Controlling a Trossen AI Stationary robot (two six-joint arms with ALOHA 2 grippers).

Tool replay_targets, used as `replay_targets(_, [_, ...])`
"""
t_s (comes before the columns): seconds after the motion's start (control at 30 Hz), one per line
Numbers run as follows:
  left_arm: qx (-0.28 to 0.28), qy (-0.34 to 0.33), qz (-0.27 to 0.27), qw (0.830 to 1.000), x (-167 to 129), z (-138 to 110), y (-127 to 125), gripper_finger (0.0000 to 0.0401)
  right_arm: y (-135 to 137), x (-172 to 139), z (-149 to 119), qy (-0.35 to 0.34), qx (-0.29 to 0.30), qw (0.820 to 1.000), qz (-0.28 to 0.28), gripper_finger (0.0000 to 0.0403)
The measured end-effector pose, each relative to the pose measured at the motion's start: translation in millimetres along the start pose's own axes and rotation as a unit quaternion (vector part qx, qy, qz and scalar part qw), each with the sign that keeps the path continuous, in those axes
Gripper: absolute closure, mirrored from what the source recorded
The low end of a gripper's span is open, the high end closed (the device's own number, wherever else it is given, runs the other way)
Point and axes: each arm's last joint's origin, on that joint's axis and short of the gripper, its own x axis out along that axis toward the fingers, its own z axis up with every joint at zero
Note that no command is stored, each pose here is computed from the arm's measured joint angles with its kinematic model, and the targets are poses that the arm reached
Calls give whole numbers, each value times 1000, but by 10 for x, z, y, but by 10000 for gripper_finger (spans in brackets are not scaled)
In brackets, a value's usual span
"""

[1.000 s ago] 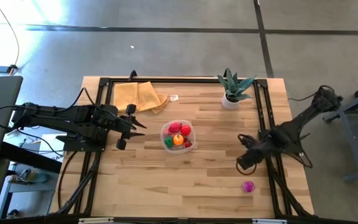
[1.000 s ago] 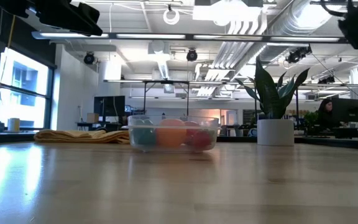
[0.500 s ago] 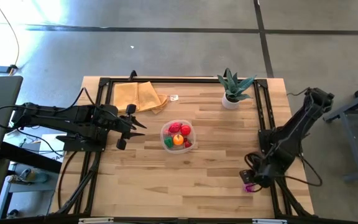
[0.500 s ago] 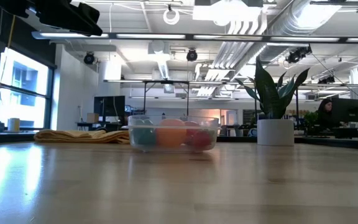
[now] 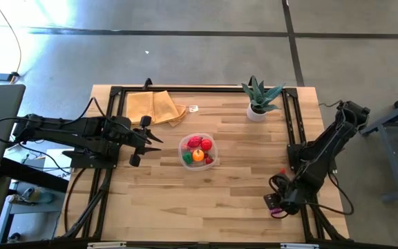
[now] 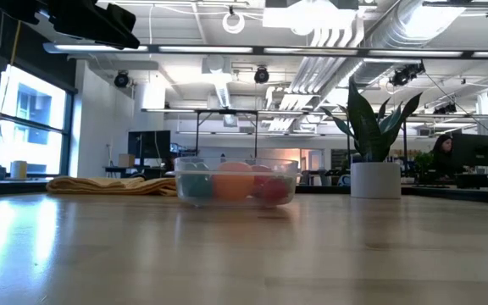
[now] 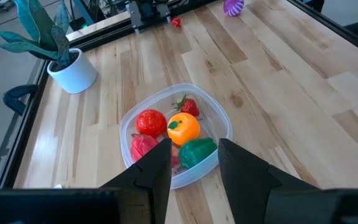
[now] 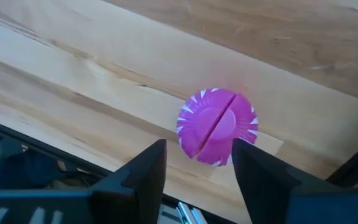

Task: Pick and placing Produce into tupperware
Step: Put the purple onion into the transparent bin

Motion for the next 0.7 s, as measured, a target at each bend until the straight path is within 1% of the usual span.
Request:
replay_targets(0.17, [0,0,0,1000,-1,0,0,281,-13,-1,8,-4,0,1000,-7,205])
replay_targets(0.3, [0,0,0,1000,0,0,0,281,-23,-1,14,-8,1,1000,-11,192])
replay_targets(0.5, [0,0,0,1000,0,0,0,281,-35,-2,23,-12,15,1000,-18,180])
replay_targets(0.7, [0,0,0,1000,0,0,0,281,-35,43,27,-23,35,999,-25,178])
